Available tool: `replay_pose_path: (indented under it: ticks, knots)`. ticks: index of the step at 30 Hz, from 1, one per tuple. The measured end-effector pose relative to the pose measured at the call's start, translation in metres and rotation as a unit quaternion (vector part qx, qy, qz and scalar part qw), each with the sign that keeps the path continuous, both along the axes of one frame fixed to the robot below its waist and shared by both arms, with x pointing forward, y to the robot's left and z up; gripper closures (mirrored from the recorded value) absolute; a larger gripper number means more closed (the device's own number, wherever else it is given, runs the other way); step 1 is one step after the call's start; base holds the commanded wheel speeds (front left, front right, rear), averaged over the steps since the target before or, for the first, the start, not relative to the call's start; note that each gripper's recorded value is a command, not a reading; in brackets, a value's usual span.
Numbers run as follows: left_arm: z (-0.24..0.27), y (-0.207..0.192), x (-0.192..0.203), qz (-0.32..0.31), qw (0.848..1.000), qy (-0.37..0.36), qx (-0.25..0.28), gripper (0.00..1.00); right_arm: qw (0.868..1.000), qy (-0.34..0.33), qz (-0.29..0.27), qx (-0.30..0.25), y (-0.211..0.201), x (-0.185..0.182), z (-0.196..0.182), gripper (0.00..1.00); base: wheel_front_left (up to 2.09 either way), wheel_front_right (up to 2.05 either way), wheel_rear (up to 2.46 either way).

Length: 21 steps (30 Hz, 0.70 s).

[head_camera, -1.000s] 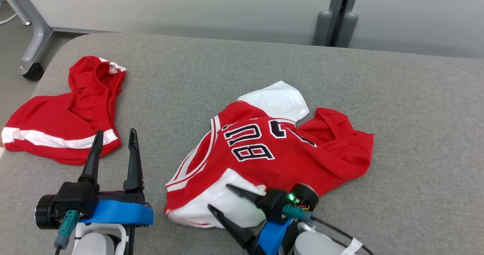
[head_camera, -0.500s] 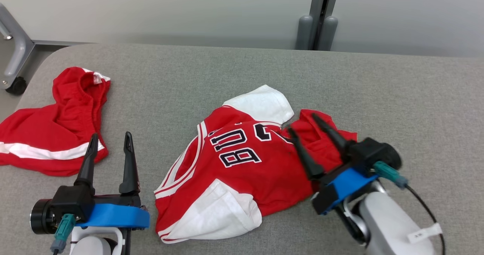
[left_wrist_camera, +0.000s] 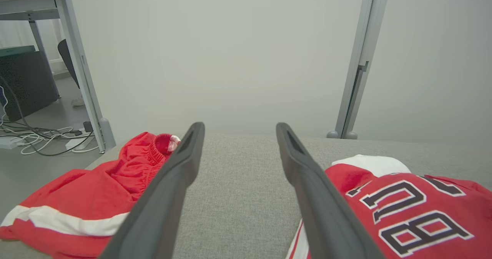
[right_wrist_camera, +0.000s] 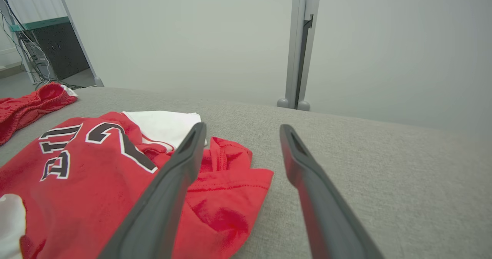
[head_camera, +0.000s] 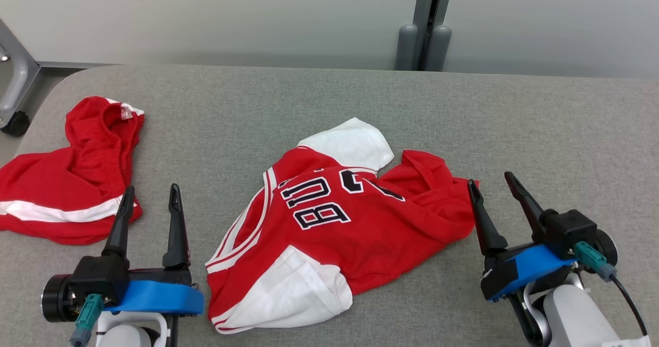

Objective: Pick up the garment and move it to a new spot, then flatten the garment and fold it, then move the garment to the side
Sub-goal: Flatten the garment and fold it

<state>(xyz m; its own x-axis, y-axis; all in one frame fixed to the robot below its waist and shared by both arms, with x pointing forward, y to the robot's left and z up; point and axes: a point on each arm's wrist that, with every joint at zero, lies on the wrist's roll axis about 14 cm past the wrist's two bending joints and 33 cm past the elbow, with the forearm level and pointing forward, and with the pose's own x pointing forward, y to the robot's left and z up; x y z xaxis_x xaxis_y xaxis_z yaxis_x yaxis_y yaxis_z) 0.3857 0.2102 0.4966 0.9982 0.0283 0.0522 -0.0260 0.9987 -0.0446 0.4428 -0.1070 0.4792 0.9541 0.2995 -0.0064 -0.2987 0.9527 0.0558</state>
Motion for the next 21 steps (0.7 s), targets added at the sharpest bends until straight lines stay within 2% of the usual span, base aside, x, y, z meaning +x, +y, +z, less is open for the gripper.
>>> replay_pose_path:
  ticks: [7, 13, 20, 21]
  knots:
    - [-0.002, -0.002, 0.0, -0.003, 1.0, 0.003, 0.0, 0.0, 1.0, 0.013, 0.003, -0.025, 0.001, 0.018, -0.002, 0.0, 0.0, 0.0, 0.0]
    - [-0.005, 0.004, 0.0, 0.006, 1.0, 0.008, -0.002, 0.0, 0.995, 0.086, 0.011, -0.058, 0.001, 0.026, -0.038, 0.0, 0.0, 0.0, 0.0]
    - [-0.012, 0.009, 0.0, 0.015, 1.0, 0.019, -0.003, 0.0, 0.982, 0.175, 0.026, -0.071, 0.01, 0.023, -0.086, 0.0, 0.0, 0.0, 0.0]
    - [-0.012, 0.01, -0.001, 0.017, 1.0, 0.02, -0.003, 0.0, 0.98, 0.185, 0.03, -0.071, 0.012, 0.022, -0.092, 0.06, 0.0, 0.0, 0.0]
